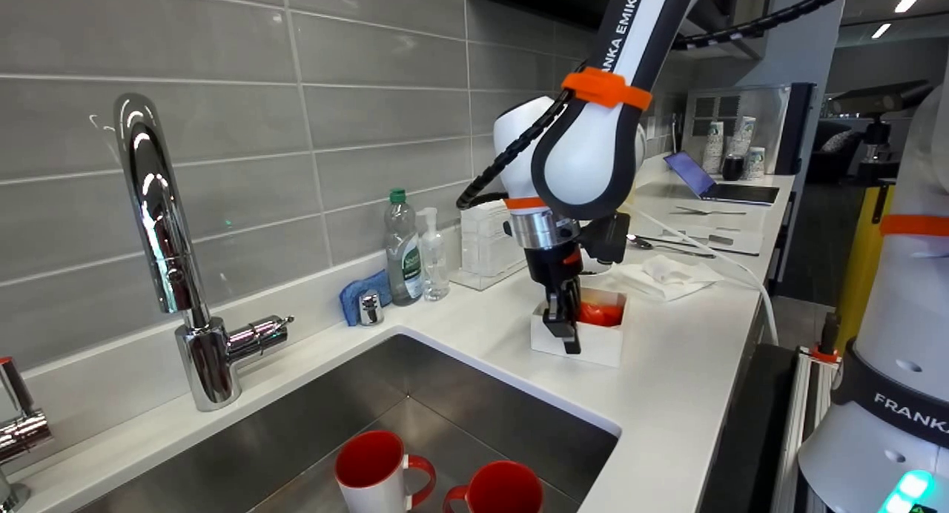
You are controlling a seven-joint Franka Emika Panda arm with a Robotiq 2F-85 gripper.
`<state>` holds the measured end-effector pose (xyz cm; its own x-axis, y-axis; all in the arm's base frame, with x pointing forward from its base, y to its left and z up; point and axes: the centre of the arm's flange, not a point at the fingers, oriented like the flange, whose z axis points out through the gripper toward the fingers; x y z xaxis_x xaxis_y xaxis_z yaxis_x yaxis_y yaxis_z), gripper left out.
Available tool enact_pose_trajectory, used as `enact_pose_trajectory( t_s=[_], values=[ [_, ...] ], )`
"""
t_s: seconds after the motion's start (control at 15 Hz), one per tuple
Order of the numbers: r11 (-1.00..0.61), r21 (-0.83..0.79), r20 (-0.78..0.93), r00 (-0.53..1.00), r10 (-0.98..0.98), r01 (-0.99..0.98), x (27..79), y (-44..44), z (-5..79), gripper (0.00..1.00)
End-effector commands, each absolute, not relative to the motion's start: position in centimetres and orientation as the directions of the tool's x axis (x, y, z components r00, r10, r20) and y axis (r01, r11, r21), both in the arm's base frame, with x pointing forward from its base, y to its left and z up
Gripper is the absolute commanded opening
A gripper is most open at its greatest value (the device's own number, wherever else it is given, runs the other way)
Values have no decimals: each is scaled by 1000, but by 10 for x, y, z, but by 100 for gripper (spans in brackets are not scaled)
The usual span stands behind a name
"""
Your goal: Move the white box backwards.
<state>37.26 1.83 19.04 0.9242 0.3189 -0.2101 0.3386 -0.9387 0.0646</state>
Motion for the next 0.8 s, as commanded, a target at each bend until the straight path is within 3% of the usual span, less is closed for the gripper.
enact_pose_trajectory(
  t_s=[0.0,0.73],
  values=[
    [-933,78,-161,928,335,350,403,24,186,0],
    [-918,99,-75,923,377,384,481,50,200,0]
  ],
)
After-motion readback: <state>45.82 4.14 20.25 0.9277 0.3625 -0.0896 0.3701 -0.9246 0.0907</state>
